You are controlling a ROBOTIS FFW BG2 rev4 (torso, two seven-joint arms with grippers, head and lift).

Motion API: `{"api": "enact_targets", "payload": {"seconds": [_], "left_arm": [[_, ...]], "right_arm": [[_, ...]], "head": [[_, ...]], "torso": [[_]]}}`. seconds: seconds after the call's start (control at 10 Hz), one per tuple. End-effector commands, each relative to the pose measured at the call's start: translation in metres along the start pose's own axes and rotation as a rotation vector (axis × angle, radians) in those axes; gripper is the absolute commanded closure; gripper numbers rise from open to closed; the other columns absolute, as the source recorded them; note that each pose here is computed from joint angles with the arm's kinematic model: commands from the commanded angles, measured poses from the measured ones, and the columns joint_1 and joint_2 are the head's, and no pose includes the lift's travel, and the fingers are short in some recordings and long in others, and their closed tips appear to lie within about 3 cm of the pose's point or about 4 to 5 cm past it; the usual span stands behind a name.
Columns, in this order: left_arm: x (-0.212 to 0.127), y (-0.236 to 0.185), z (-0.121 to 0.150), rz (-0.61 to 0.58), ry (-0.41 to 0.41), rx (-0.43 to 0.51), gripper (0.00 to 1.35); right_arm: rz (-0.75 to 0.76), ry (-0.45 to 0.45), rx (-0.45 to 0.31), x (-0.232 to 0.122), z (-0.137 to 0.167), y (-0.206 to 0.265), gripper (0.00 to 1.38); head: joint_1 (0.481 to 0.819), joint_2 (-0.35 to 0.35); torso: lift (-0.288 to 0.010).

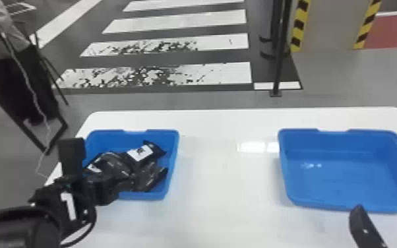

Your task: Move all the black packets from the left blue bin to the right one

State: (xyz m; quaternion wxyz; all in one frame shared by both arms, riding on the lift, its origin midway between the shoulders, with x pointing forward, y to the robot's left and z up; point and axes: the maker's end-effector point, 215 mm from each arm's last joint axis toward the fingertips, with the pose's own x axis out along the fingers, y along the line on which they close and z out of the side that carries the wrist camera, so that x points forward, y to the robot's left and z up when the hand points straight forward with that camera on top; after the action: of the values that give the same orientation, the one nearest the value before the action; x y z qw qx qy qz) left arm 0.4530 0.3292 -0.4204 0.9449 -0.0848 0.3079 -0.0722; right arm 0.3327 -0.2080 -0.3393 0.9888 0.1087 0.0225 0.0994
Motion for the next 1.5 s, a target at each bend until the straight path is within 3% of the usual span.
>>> {"api": "enact_targets", "payload": {"seconds": [0.0, 0.3, 0.5, 0.6, 0.8, 1.1, 1.3, 1.4], "left_arm": [[0.010, 0.005, -0.009, 0.015, 0.064, -0.015, 0.17], [0.040, -0.005, -0.010, -0.009, 0.143, -0.015, 0.17], [0.041, -0.001, -0.031, 0.005, 0.237, -0.049, 0.18], [0.040, 0.000, -0.043, 0.018, 0.304, -0.058, 0.20], [0.054, -0.003, -0.038, 0.010, 0.344, -0.058, 0.28], [0.065, 0.015, -0.027, 0.035, 0.355, -0.094, 0.81], [0.066, 0.020, -0.035, 0.048, 0.358, -0.088, 1.21], [0.068, 0.026, -0.030, 0.060, 0.332, -0.061, 1.21]], "right_arm": [[-0.001, 0.001, 0.006, 0.000, -0.001, 0.000, 0.20], [-0.002, 0.000, 0.008, 0.000, -0.001, -0.001, 0.20], [-0.004, 0.001, 0.014, 0.000, -0.002, -0.001, 0.20], [-0.005, 0.003, 0.016, 0.000, -0.003, -0.002, 0.20], [-0.005, 0.004, 0.022, 0.000, -0.005, -0.002, 0.20], [-0.006, 0.013, 0.051, -0.001, -0.011, -0.001, 0.20], [-0.008, 0.014, 0.057, -0.001, -0.012, -0.002, 0.20], [-0.008, 0.014, 0.059, -0.001, -0.012, -0.002, 0.20]], "head": [[0.695, 0.172], [0.695, 0.163], [0.695, 0.152], [0.695, 0.154], [0.695, 0.153], [0.695, 0.153], [0.695, 0.164], [0.695, 0.168]], "torso": [[-0.138], [-0.138], [-0.138], [-0.138], [-0.138], [-0.138], [-0.138], [-0.138]]}}
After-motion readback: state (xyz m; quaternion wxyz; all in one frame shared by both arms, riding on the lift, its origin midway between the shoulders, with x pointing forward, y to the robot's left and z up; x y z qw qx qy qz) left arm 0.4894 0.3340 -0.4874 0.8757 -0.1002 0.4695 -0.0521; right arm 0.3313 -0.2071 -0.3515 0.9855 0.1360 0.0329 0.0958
